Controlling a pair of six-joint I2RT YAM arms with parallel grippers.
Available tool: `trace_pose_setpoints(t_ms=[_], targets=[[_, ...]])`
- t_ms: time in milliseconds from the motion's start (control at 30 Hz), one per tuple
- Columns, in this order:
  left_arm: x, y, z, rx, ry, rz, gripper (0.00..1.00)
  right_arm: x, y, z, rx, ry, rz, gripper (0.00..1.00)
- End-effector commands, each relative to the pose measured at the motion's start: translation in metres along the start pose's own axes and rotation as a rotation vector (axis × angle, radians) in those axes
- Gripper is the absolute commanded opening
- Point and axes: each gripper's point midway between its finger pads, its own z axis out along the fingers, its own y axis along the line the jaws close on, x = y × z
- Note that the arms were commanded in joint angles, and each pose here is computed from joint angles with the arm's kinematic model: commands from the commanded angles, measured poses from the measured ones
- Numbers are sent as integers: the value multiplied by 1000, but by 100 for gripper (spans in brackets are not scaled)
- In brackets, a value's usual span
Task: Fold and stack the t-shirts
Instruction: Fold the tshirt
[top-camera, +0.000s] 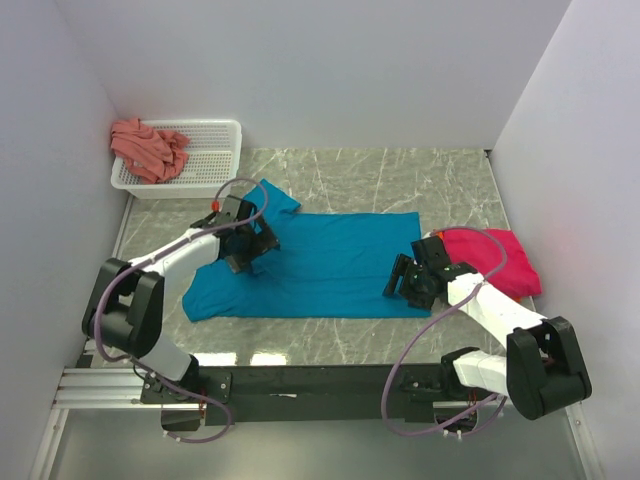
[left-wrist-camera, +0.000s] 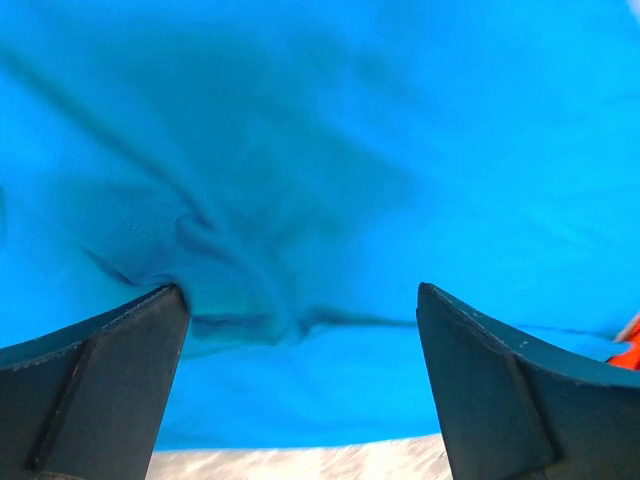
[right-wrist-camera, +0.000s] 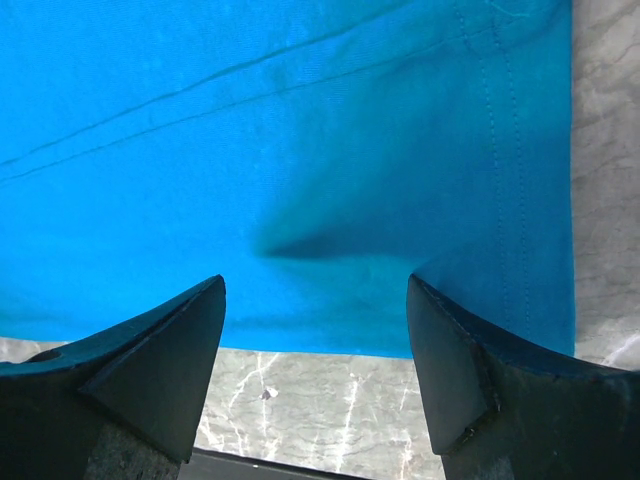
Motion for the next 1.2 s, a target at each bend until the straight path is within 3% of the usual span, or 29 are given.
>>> trace_pose_setpoints(t_ms=[0, 200, 433, 700, 833, 1000, 1167], targets=[[-26, -27, 5, 50, -74, 46, 100, -11, 1, -1, -1, -58, -11, 79], [-60, -65, 20, 113, -153, 84, 99, -19, 6, -8, -17, -90, -14, 79], [-89, -83, -15, 116, -288, 175, 99, -24, 9, -14, -26, -114, -18, 79], [-53, -9, -38, -35, -268, 99, 99, -35, 13, -19, -25, -145, -47, 79], [-23, 50, -29, -147, -223, 33, 99, -32, 13, -11, -27, -128, -49, 79], [-10, 96, -19, -196, -196, -74, 99, -27, 4, 2, 8, -90, -95, 79], [12, 151, -11, -367, -82, -227, 99, -23, -4, 6, 67, -37, -140, 79]])
